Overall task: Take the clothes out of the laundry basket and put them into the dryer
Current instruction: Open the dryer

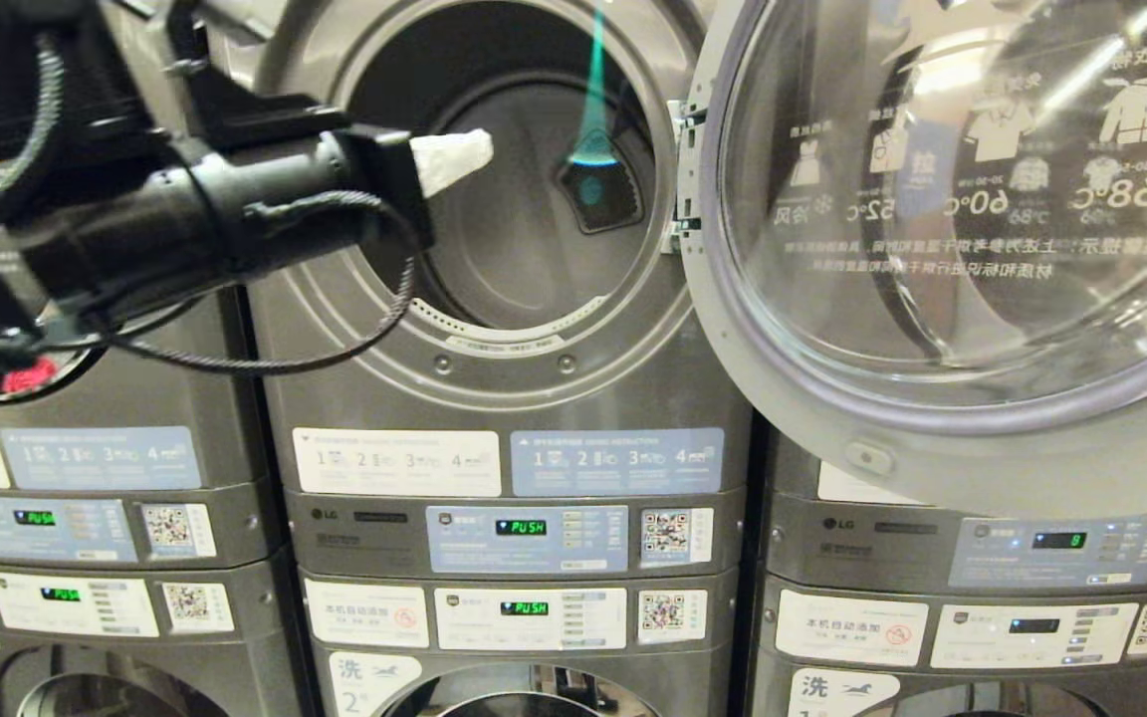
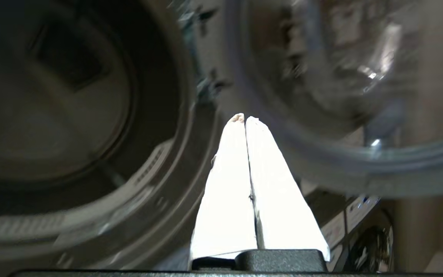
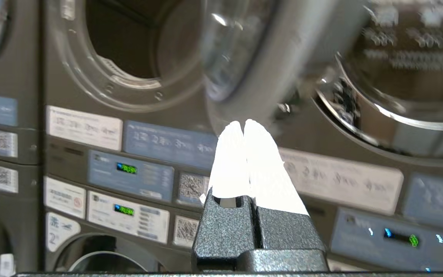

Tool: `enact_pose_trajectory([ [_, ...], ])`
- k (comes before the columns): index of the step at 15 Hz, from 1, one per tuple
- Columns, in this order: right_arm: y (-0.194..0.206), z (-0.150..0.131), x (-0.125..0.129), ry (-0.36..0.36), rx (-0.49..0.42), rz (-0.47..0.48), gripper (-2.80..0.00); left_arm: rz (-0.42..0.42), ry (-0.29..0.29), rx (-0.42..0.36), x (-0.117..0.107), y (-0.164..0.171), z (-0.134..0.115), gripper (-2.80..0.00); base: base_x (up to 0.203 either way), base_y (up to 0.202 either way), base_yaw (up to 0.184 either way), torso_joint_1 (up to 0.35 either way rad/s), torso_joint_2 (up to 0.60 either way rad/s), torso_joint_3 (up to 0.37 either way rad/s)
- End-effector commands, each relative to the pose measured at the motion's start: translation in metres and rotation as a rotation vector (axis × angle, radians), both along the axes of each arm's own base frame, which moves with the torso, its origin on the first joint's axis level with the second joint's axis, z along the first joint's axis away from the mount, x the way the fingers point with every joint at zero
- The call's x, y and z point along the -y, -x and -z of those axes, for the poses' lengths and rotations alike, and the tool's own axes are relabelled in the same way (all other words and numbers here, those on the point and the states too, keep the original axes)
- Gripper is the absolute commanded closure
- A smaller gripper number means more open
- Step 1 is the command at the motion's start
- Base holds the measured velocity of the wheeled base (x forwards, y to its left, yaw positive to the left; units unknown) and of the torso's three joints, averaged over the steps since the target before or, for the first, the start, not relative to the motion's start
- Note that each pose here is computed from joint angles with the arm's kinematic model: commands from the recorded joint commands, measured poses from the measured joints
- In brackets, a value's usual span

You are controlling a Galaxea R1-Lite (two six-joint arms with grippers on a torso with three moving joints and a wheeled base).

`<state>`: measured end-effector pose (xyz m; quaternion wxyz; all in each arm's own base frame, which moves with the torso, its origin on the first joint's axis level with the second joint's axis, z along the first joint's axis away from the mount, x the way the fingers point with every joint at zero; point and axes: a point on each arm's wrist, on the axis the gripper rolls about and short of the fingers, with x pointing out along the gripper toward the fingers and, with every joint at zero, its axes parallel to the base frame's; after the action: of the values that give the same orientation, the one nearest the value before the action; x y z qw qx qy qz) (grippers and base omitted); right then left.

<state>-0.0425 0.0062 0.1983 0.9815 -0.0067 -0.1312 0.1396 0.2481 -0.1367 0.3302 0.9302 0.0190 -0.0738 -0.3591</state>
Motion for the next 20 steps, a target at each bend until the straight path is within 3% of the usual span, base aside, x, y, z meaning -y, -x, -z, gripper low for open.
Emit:
enact_pose_trajectory([
  [1,-0.022,-0.019,0.0,0.001,-0.052,-0.01,0.0,-0.088,0.001,0.001,-0.046,0.033,0.004,0.0,0.0,0.0,0.0,0.0,0.0,0.0],
  [4,-0.061,-0.044,0.0,0.003,-0.056,0.0,0.0,-0.209,-0.014,-0.128,-0.093,0.084,0.056,0.0,0.0,0.0,0.0,0.0,0.0,0.0],
  [7,-0.1,-0.065,0.0,0.002,-0.075,0.021,0.0,-0.328,-0.009,-0.197,-0.119,0.141,0.108,0.0,0.0,0.0,0.0,0.0,0.0,0.0],
  [9,-0.12,-0.073,0.001,-0.002,-0.056,0.025,0.0,-0.424,-0.003,-0.222,-0.127,0.168,0.124,0.0,0.0,0.0,0.0,0.0,0.0,0.0],
  [11,-0.131,-0.078,0.001,-0.004,-0.051,0.043,0.0,-0.506,-0.019,-0.296,-0.13,0.19,0.138,0.0,0.0,0.0,0.0,0.0,0.0,0.0],
  [14,-0.136,-0.076,0.004,-0.019,-0.071,0.142,0.0,-0.548,-0.032,-0.336,-0.132,0.212,0.158,0.0,0.0,0.0,0.0,0.0,0.0,0.0],
  [18,-0.144,-0.069,0.005,0.004,-0.103,0.224,0.0,-0.668,-0.026,-0.315,-0.135,0.226,0.176,0.0,0.0,0.0,0.0,0.0,0.0,0.0],
  [20,-0.161,-0.069,0.006,0.004,-0.129,0.238,0.0,-0.675,-0.023,-0.31,-0.135,0.233,0.188,0.0,0.0,0.0,0.0,0.0,0.0,0.0],
])
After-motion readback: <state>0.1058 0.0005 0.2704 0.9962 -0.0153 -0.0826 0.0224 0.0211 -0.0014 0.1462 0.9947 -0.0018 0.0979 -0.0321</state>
